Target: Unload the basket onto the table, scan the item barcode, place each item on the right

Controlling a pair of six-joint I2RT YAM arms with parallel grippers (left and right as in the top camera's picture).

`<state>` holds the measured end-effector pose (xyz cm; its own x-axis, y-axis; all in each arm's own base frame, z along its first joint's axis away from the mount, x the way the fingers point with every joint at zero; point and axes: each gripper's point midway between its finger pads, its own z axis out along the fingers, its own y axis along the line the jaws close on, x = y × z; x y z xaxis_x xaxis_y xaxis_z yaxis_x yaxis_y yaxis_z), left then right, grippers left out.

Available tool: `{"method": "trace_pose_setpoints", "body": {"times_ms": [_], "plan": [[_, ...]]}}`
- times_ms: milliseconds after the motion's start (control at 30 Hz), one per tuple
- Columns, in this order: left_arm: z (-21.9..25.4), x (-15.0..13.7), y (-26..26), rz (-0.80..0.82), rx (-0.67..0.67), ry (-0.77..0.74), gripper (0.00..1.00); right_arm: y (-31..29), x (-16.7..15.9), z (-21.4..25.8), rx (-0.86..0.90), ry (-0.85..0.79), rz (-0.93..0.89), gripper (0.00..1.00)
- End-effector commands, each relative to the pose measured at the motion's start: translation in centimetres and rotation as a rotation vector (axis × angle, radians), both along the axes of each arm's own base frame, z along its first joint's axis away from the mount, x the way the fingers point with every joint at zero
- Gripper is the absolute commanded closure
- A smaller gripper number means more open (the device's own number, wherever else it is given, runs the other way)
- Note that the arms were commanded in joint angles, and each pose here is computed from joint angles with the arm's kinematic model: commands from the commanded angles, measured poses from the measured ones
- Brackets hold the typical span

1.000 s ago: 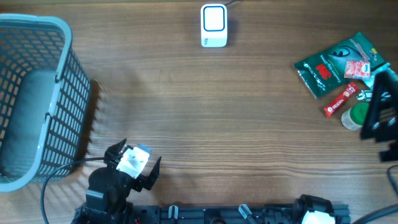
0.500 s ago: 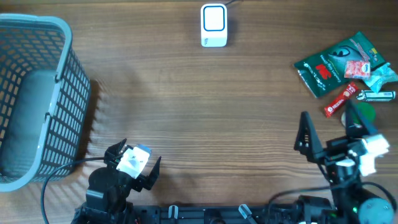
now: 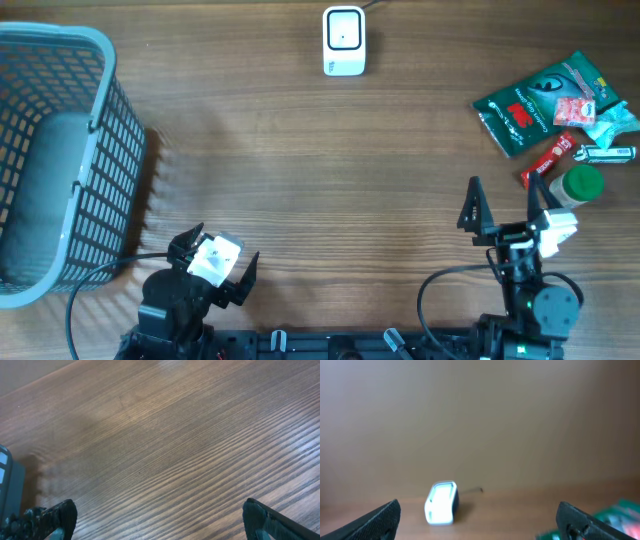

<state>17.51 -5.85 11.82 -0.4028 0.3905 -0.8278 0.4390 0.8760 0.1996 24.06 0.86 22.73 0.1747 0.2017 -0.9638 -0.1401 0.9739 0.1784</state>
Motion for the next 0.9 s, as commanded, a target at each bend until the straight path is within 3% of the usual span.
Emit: {"method": "trace_pose_setpoints", "body": {"times_ms": [0,100,867], "plan": [[0.0,0.1,0.1,-0.002,0.009,-0.008,0.0,-0.9,0.3,-1.5,0.021,0.049,-0.052,0.0],[0.0,0.1,0.1,-0.002,0.009,-0.008,0.0,-1.2,0.5,-5.0,0.038,0.193,-0.065,0.0],[-0.5,-0.4,-0.3,-0.028,-0.001,0.019,0.0,-1.2,0.6,-5.0,0.04,0.192,-0.066,0.0]]}}
